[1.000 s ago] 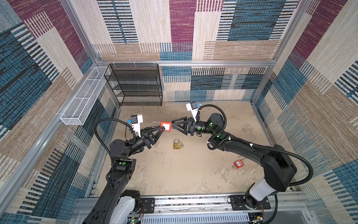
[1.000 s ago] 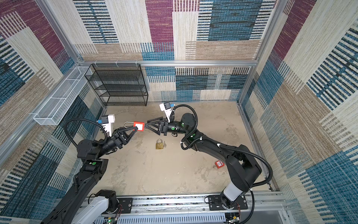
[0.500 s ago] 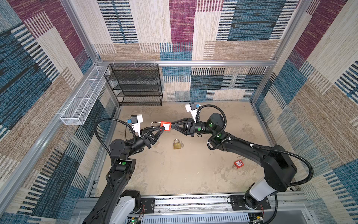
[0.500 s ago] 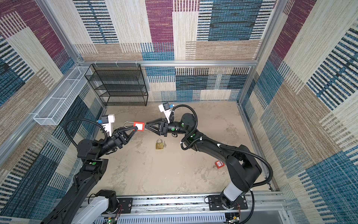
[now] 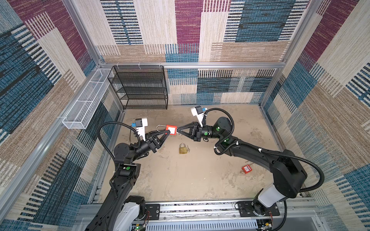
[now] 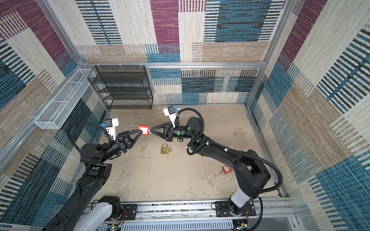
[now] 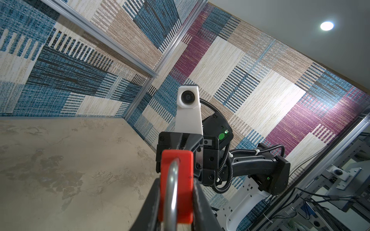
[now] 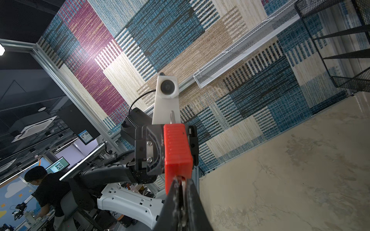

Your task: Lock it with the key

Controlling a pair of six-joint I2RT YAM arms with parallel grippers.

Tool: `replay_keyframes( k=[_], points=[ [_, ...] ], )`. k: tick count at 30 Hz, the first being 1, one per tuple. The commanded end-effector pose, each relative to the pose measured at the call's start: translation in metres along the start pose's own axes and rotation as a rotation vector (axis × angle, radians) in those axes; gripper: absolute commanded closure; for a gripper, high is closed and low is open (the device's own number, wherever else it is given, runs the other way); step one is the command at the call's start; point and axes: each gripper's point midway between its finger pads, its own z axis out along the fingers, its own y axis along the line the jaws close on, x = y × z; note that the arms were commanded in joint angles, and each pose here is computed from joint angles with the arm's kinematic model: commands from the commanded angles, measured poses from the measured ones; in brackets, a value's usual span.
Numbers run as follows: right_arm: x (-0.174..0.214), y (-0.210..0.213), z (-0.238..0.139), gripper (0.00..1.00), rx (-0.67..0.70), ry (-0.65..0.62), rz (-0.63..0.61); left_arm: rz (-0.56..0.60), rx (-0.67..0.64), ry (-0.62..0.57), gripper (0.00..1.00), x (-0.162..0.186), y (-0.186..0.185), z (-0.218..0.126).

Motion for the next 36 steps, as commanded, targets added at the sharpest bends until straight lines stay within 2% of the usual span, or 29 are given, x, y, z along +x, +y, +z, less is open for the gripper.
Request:
replay_keyframes(
  k=[1, 4, 20, 25, 28, 36],
  points=[
    [-0.005, 0.009, -0.001, 0.96, -0.024, -0.019, -0.048, 0.046, 0.012, -0.026, 1.00, -0.007, -0.005, 0.000],
    [-0.005, 0.015, -0.003, 1.00, -0.029, -0.037, -0.095, 0.030, -0.002, -0.032, 1.00, -0.007, -0.002, 0.000],
    [-0.013, 0.026, -0.006, 1.00, -0.016, -0.088, -0.213, -0.048, -0.080, -0.061, 1.00, -0.007, 0.015, -0.003],
    [-0.010, 0.013, 0.000, 1.00, 0.029, -0.036, -0.128, 0.000, -0.083, -0.067, 1.00, -0.008, 0.012, -0.004],
    [-0.005, 0.012, 0.001, 1.00, 0.009, -0.019, -0.104, 0.032, -0.095, -0.085, 1.00, -0.010, 0.013, -0.006],
    [-0.006, 0.014, -0.005, 1.00, 0.005, -0.028, -0.094, 0.042, -0.089, -0.118, 1.00, -0.016, 0.011, -0.007]
  ],
)
